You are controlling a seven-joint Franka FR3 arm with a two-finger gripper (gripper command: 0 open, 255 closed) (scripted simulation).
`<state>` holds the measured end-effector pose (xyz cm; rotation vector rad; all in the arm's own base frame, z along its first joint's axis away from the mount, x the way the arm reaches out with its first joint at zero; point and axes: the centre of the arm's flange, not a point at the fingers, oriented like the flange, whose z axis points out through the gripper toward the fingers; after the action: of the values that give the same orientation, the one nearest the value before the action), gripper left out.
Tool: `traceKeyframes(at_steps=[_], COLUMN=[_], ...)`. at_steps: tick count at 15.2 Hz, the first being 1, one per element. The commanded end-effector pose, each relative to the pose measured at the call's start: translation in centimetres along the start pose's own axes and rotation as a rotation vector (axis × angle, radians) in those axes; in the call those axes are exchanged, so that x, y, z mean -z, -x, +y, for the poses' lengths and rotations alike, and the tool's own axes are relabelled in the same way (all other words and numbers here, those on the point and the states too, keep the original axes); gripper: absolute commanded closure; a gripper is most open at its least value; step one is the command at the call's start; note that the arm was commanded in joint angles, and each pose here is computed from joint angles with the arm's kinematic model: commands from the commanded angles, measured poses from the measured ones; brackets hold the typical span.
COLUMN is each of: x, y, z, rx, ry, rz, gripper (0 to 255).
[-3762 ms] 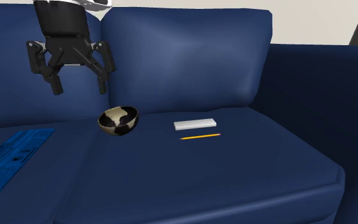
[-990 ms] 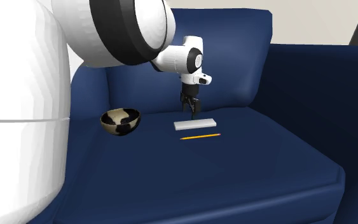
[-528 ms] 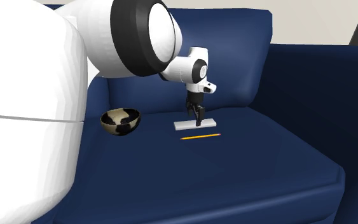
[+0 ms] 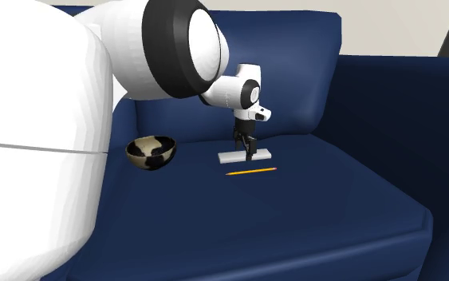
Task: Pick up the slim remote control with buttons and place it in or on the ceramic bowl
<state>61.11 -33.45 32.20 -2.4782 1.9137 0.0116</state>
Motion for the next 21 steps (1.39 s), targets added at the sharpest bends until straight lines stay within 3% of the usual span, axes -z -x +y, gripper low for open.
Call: traceKeyframes(at_steps=[1, 2, 3, 12, 21], x=[0.0, 0.0, 0.0, 0.0, 4.7], y=[0.0, 0.0, 0.0, 0.0, 0.1], z=[0.0, 0.0, 0.0, 0.0, 0.0], rx=[0.0, 0.0, 0.0, 0.0, 0.0], ry=[0.0, 0.0, 0.0, 0.0, 0.0], rz=[0.0, 0.0, 0.0, 0.0, 0.0], gripper=[0, 0, 255, 255, 255])
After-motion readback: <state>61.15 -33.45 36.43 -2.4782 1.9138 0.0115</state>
